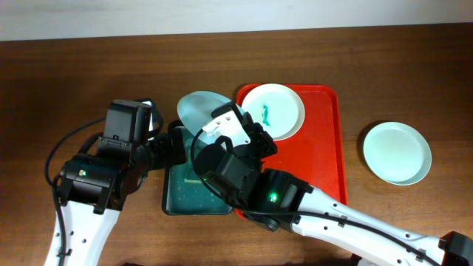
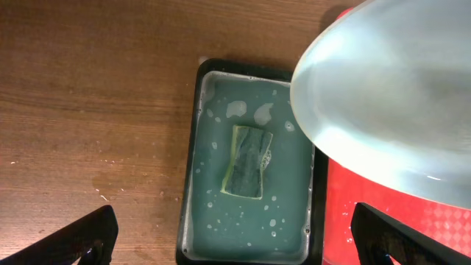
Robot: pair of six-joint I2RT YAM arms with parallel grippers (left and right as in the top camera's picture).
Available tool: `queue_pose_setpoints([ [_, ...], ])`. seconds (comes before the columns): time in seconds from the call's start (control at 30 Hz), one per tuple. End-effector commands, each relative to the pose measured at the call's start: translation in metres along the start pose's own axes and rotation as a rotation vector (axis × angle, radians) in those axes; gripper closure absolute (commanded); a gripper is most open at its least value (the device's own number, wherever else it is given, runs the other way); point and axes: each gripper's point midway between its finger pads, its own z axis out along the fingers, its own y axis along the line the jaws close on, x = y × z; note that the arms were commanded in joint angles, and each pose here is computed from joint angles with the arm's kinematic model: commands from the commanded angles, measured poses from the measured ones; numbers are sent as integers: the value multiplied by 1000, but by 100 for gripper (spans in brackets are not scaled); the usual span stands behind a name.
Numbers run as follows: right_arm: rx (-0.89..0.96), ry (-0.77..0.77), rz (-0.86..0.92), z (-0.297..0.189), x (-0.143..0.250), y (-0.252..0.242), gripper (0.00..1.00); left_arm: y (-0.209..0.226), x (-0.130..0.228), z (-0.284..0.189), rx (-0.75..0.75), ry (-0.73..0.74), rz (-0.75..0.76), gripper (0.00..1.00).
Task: Clean dirty plates on tray and stack at the side
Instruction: 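Carry the pale blue plate right and stack it on the pale green plate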
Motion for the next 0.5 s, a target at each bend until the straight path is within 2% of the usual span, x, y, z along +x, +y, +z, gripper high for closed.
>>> queue_pose_setpoints([
  [0.0, 29, -23, 32, -7, -10, -10, 96, 0, -3, -4, 6, -13, -6, 1],
  [0.07, 37, 20, 129, -3, 3, -14, 96, 0, -3, -4, 6, -13, -6, 1],
  [0.1, 21, 97, 258, 3, 24, -14, 96, 0, -3, -4, 6, -13, -6, 1],
  [0.2, -95, 458, 609, 18, 93, -2, 96, 0, -3, -4, 6, -13, -6, 1],
  [0.27, -254, 617, 675, 26, 108, 7, 96, 0, -3, -4, 6, -13, -6, 1],
  [0.37, -423, 691, 716, 38, 114, -9, 96, 0, -3, -4, 6, -13, -6, 1],
  [0.47, -528, 709, 871, 53, 121, -56, 96, 0, -3, -4, 6, -13, -6, 1],
])
